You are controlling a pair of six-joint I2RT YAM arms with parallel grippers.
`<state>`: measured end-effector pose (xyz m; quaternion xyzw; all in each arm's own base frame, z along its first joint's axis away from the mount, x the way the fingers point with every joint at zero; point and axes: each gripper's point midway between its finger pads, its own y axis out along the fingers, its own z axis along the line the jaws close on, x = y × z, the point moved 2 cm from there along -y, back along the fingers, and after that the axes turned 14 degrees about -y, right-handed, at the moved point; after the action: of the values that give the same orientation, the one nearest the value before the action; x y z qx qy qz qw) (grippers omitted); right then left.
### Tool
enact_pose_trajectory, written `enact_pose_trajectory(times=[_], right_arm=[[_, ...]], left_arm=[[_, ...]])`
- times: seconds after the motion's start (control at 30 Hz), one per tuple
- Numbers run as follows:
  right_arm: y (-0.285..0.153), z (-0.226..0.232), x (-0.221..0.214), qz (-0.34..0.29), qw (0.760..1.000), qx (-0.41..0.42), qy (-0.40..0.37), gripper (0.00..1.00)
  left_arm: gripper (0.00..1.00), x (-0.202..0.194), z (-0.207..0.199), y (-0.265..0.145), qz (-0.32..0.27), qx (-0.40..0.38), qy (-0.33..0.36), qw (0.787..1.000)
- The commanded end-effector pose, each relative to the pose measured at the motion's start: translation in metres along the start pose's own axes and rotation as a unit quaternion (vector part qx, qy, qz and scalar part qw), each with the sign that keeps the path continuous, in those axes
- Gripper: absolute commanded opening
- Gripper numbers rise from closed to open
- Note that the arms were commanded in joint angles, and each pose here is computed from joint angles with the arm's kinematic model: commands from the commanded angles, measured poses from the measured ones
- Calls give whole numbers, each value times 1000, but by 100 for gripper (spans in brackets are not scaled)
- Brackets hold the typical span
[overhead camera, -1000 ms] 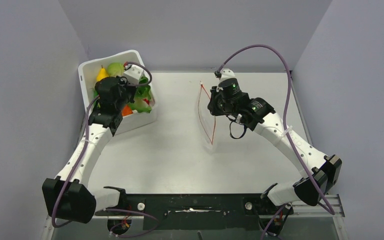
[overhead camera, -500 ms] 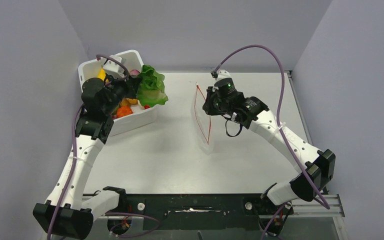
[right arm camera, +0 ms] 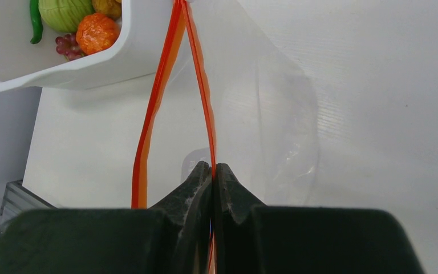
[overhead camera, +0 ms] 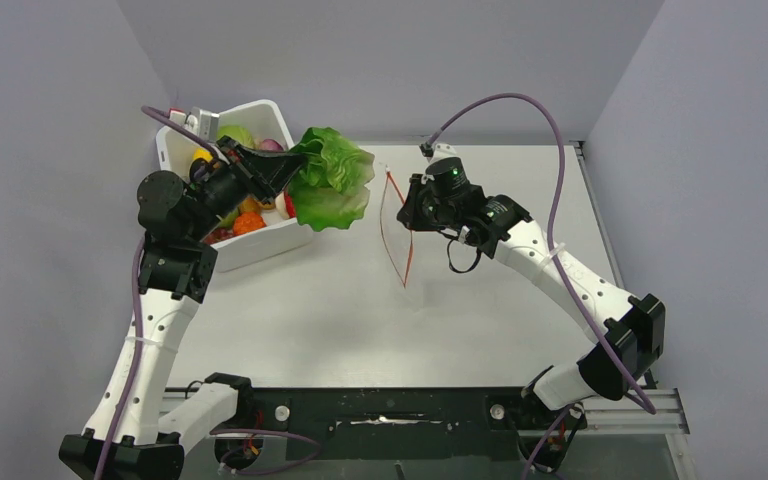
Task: Place the food in the zip-top bag and seal the zipper
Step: Place the fake vegetable in the zipper food storage bag.
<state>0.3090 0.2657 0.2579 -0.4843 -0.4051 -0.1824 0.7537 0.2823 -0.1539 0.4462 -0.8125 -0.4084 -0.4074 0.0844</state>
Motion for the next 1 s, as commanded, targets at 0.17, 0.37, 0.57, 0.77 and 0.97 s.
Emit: enact_pose_trajectory(times=[0.17,0.37,0.57,0.77,0.97], right_arm=[[-1,5,22,-43,999,16,24,0],[-3,6,27,-53,998,18,28,0],[-5,5,31,-61,997,18,30,0],[-9,3,36,-71,997,17,30,0],[-13,0,37,-77,997,10,30,0]], left_arm=[[0,0,-59,-13,12,-149,-76,986],[0,-22,-48,-10,44,-165,-138,975],[0,-41,-35,-3,72,-147,-147,976],[0,-63,-11,0,94,-101,-147,979],[0,-77,18,1,108,-17,-103,989]])
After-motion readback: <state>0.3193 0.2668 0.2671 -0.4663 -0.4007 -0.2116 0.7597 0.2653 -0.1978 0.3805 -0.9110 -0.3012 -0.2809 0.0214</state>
